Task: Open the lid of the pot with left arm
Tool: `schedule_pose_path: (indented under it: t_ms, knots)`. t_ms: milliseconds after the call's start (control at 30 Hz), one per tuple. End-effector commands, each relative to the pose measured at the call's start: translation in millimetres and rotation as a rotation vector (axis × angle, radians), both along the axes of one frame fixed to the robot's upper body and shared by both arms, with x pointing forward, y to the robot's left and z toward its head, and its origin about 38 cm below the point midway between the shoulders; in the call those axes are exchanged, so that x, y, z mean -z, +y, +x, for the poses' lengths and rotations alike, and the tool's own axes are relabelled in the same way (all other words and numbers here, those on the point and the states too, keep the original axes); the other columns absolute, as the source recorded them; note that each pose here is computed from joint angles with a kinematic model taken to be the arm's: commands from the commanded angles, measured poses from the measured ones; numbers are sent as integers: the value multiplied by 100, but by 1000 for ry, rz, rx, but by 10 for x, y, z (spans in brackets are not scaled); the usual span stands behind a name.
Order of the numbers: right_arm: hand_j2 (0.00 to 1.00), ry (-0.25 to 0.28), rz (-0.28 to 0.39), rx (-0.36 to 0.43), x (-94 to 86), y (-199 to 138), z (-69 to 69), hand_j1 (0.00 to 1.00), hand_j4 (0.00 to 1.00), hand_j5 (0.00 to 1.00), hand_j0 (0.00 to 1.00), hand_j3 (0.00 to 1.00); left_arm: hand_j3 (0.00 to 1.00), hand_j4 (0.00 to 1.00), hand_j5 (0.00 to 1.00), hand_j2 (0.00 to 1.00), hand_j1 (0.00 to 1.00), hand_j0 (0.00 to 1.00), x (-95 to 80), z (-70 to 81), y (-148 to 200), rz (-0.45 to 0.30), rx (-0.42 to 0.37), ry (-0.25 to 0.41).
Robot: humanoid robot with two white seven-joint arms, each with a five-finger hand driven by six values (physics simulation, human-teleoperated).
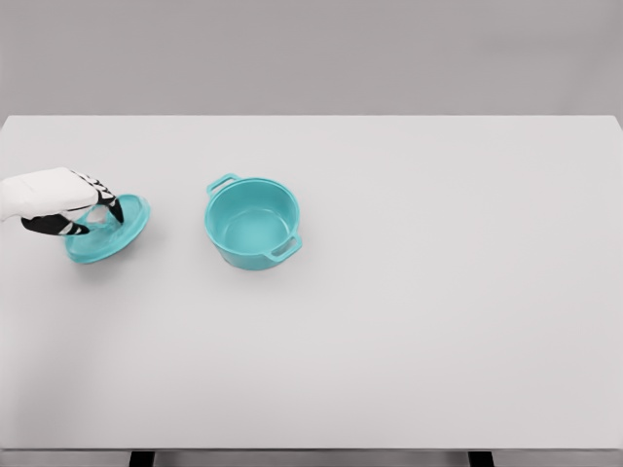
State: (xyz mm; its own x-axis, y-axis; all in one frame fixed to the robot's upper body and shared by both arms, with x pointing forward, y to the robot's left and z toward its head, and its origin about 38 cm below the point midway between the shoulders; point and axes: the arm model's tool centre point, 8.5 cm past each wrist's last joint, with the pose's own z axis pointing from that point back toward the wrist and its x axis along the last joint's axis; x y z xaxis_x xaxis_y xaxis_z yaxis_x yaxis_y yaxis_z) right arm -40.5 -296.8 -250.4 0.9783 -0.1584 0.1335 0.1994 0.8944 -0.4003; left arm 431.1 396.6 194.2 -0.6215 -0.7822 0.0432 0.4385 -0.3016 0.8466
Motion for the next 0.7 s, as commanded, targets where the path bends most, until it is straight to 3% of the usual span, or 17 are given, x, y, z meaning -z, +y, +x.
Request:
schedule_pose_path:
  t_ms: [0,300,367,400,567,667]
  knots:
    - [100,0,0,2,0,0,-1,100,100,100,100,100,79,79,79,79,79,79,14,4,30,-2,-12,5]
    - [100,-1,0,0,0,-1,1,100,100,100,100,100,87,87,87,87,87,87,25,7,78,-2,-26,9]
    - [100,1,0,0,0,0,-1,100,100,100,100,100,100,100,100,100,100,100,-18,28,172,-10,-56,-1]
    - [100,-1,0,0,0,-1,1,100,100,100,100,100,100,100,100,100,100,100,-83,40,188,-24,-64,-21]
    - [100,-1,0,2,0,0,0,100,100,100,100,100,100,100,100,100,100,100,-371,230,92,-241,-120,-160]
    - [100,-1,0,0,0,-1,1,100,100,100,100,100,100,100,100,100,100,100,-249,302,-188,-312,-90,-154]
